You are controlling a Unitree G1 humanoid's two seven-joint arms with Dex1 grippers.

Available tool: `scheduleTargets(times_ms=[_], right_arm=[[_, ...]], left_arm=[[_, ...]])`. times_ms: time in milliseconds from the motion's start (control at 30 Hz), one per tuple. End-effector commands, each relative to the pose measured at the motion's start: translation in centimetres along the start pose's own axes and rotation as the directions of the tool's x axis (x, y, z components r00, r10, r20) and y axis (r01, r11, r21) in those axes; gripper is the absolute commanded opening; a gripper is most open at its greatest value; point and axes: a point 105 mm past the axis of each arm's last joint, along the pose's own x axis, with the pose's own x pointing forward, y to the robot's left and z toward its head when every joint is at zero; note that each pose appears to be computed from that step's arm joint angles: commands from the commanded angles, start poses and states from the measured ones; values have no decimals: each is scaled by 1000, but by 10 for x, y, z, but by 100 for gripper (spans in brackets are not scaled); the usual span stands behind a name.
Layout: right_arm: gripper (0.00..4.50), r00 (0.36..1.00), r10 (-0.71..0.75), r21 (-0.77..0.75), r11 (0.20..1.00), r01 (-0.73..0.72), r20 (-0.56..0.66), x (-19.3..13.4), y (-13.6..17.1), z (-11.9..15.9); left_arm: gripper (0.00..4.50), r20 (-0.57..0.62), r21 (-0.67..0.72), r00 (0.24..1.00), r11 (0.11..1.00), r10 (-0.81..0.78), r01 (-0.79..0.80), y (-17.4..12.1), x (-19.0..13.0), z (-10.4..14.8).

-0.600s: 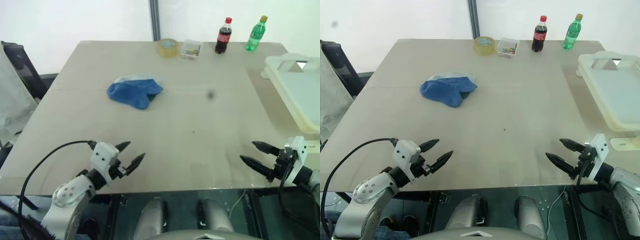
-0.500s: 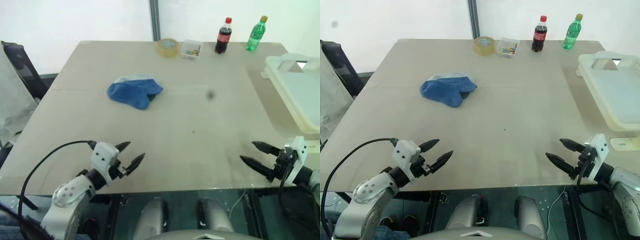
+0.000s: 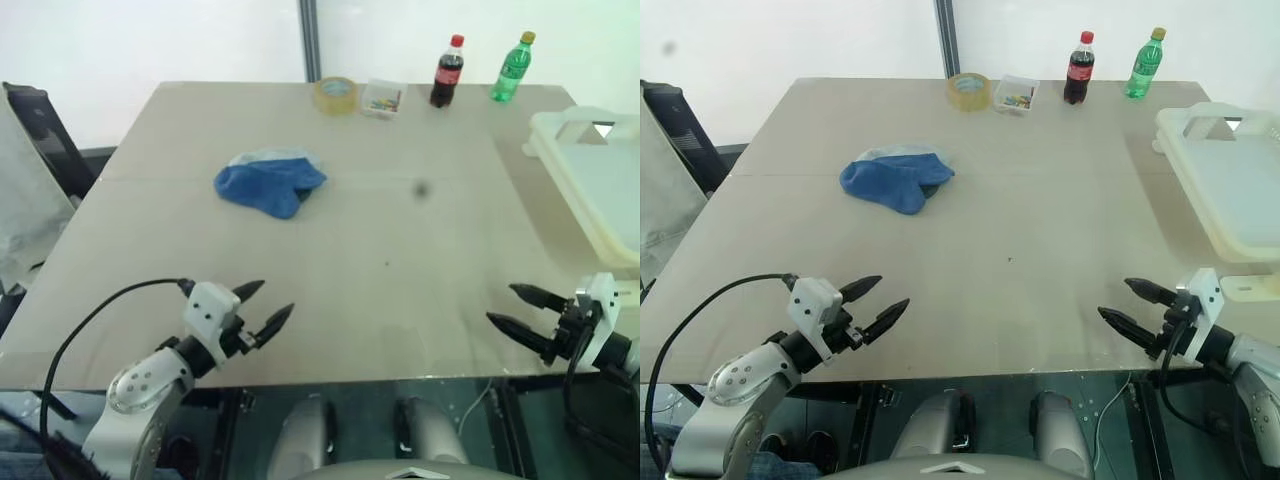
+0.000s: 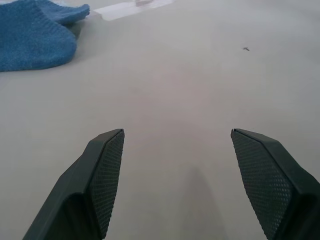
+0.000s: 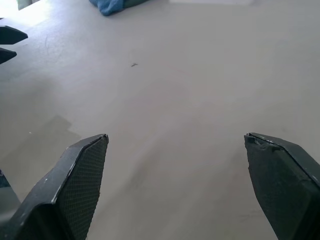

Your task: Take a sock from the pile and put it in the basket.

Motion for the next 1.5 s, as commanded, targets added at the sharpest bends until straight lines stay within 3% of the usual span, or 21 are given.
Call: scheduleTargets(times_ms=[33, 333, 700, 933, 1233, 1367, 1500], right_arm=[[444, 1000, 10, -47, 999, -9, 18, -2, -1, 9], [444, 998, 59, -75, 996, -56, 26, 2, 3, 14], [444, 960, 263, -176, 954, -243, 98, 25, 54, 57], [444, 949, 297, -207, 940, -270, 108, 35, 68, 70], [444, 957, 274, -218, 944, -248, 100, 37, 66, 70], [444, 960, 261, -212, 949, -236, 104, 38, 66, 68], [444, 961, 256, -209, 950, -231, 100, 38, 66, 65]], left_arm=[[368, 33, 26, 999, 1000, 6, -7, 1, 1, 9], [368, 25, 43, 997, 997, 70, -71, 18, 4, 10], [368, 105, 162, 945, 932, 311, -325, 77, 72, 37], [368, 97, 261, 911, 873, 401, -412, 108, 110, 36], [368, 72, 306, 962, 912, 264, -273, 97, 140, 33], [368, 39, 422, 974, 880, 221, -217, 90, 141, 22], [368, 32, 380, 969, 894, 245, -239, 91, 144, 18]])
